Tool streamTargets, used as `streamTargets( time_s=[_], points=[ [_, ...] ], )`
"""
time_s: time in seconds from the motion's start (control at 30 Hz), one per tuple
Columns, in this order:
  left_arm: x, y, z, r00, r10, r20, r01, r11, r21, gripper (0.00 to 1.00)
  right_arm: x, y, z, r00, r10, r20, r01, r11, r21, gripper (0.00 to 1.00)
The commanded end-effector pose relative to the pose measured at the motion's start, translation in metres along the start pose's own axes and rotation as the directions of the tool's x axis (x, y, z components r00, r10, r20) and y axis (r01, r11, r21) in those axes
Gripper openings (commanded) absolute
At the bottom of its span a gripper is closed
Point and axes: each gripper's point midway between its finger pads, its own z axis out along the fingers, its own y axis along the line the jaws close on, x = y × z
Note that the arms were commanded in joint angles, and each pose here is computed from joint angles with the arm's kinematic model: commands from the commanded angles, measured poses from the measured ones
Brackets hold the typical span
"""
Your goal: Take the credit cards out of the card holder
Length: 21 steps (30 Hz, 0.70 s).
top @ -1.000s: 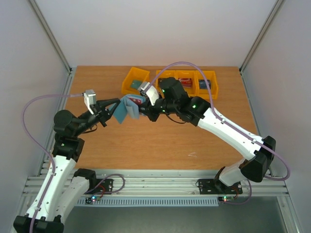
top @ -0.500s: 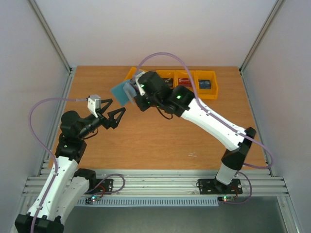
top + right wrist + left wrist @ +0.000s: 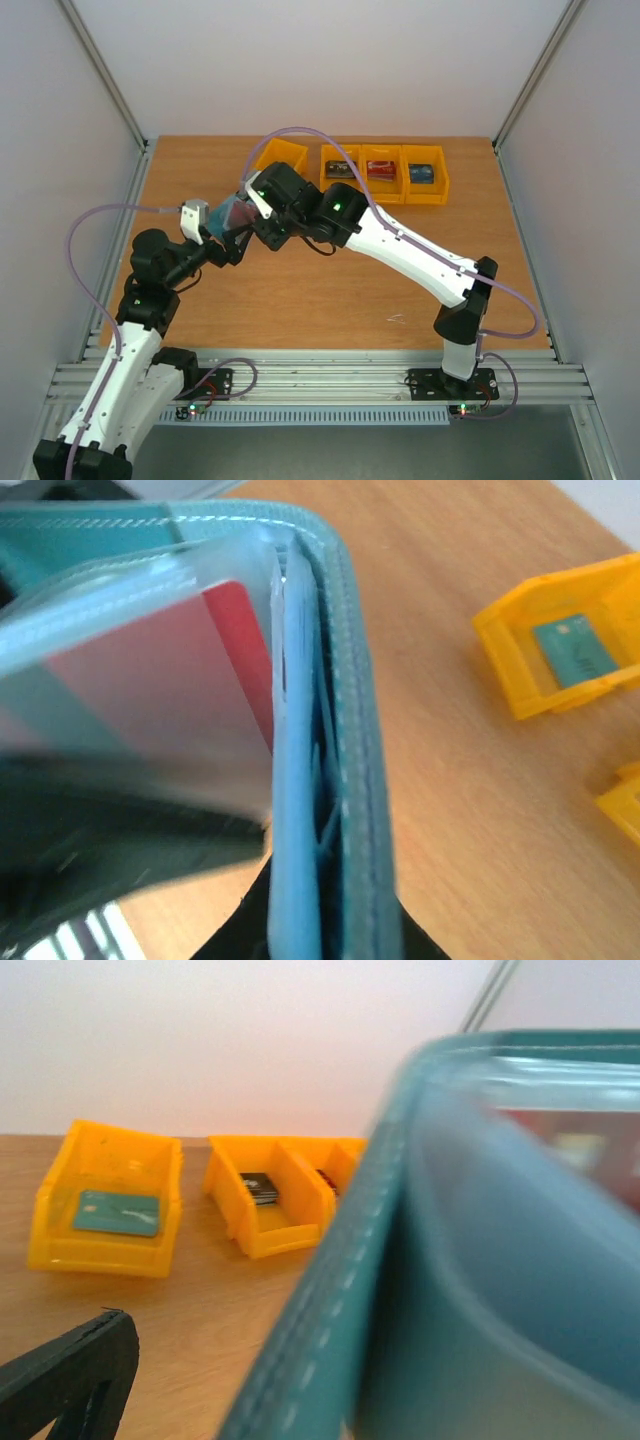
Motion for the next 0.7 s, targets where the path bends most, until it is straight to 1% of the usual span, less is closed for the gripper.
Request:
streamTargets(
  time_s=[0.0,0.07,0.2,0.33,0.37,0.47,0.57,0.67],
  points=[
    [0.001,0.022,-0.005,1.000,0.022,0.022,-0.019,0.994,-0.107,0.99,-0.016,0.012,-0.037,0.995,-0.027,0.092,0.045,0.979,-0.200,0.01],
    [-0.002,0.020,-0.008,0.999,0.025,0.037,-0.022,0.995,-0.093,0.99,-0.010,0.014,-0.046,0.996,-0.024,0.082,0.047,0.955,-0.293,0.02],
    [-0.019,0.005,-0.013,0.993,0.044,0.105,-0.044,0.999,-0.009,0.97,0.000,0.010,-0.063,0.998,0.002,0.057,0.024,0.898,-0.439,0.01],
    [-0.028,-0.022,-0.019,0.989,0.050,0.137,-0.068,0.989,0.130,0.98,0.004,0.010,-0.087,0.996,0.024,0.081,0.027,0.822,-0.569,0.01],
    [-0.032,-0.030,-0.021,0.987,0.062,0.151,-0.087,0.982,0.170,0.99,0.006,0.012,-0.091,0.996,0.017,0.084,0.036,0.810,-0.585,0.01],
    [-0.036,-0.048,-0.025,0.989,0.046,0.144,-0.084,0.960,0.266,1.00,0.011,0.018,-0.097,0.997,-0.007,0.081,0.056,0.781,-0.622,0.01],
    [-0.038,-0.056,-0.027,0.989,0.051,0.139,-0.092,0.949,0.300,0.99,0.014,0.021,-0.100,0.997,-0.020,0.076,0.064,0.765,-0.641,0.01],
    [-0.041,-0.061,-0.030,0.988,0.052,0.145,-0.096,0.942,0.323,0.99,0.017,0.020,-0.104,0.996,-0.036,0.077,0.077,0.764,-0.640,0.01]
  ],
)
